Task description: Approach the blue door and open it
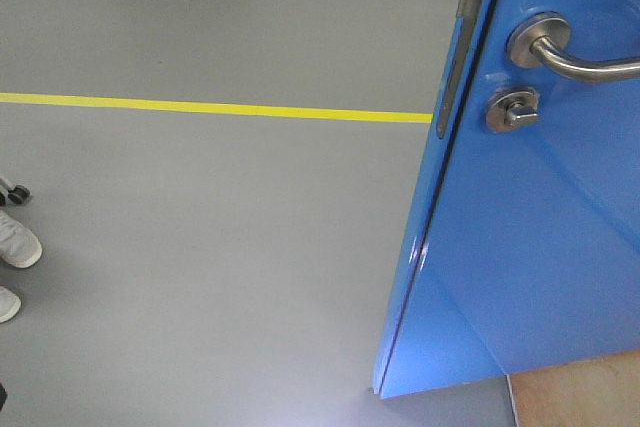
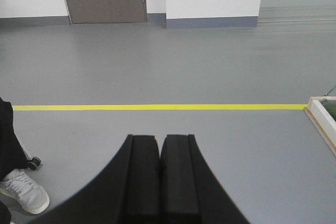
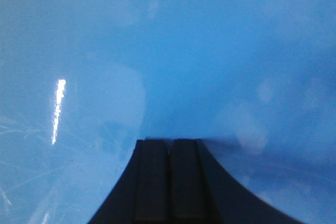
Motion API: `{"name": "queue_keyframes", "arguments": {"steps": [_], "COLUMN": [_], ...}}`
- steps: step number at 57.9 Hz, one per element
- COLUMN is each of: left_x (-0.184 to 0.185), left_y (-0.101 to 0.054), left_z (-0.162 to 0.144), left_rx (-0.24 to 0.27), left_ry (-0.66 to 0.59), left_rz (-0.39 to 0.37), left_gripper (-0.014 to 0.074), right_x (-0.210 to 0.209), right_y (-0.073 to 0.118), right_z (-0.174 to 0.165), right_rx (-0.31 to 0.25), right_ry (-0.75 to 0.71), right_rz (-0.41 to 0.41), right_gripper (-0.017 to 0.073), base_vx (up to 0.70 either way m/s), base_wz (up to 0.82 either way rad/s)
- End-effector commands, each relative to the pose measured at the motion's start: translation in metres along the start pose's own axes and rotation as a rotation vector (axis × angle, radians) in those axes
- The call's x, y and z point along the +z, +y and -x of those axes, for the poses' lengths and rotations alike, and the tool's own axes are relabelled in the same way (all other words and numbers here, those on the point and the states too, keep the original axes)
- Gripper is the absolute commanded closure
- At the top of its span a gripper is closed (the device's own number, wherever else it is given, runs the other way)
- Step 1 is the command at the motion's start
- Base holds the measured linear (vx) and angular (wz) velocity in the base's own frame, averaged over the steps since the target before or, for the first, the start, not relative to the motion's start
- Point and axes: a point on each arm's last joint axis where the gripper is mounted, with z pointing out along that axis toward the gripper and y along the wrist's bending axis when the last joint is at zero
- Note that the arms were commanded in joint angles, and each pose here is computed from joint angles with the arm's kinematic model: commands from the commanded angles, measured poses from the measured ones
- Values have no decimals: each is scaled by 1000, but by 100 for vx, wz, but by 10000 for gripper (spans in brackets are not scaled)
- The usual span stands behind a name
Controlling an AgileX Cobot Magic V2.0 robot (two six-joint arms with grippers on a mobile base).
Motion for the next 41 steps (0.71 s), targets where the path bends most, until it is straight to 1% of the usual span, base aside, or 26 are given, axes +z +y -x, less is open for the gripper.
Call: {"name": "queue_keyframes", "arguments": {"steps": [1, 24, 41], "left_x": [-4, -4, -4], "left_y": [0, 0, 0], "left_z": [17, 17, 17], "left_rx": [-8, -8, -8], "left_ry": [-124, -124, -124], "left_rz": [-7, -7, -7], "left_gripper": [521, 521, 521], "right_x": [-5, -5, -5], "right_y": [18, 18, 18], "right_z": [2, 2, 2], "right_rx": [-7, -9, -7], "right_ry": [-47, -46, -46], "right_rz": [65, 65, 65], "right_gripper": [547, 547, 547], "base_vx": [21, 20, 13], "base_wz": [4, 0, -3]}}
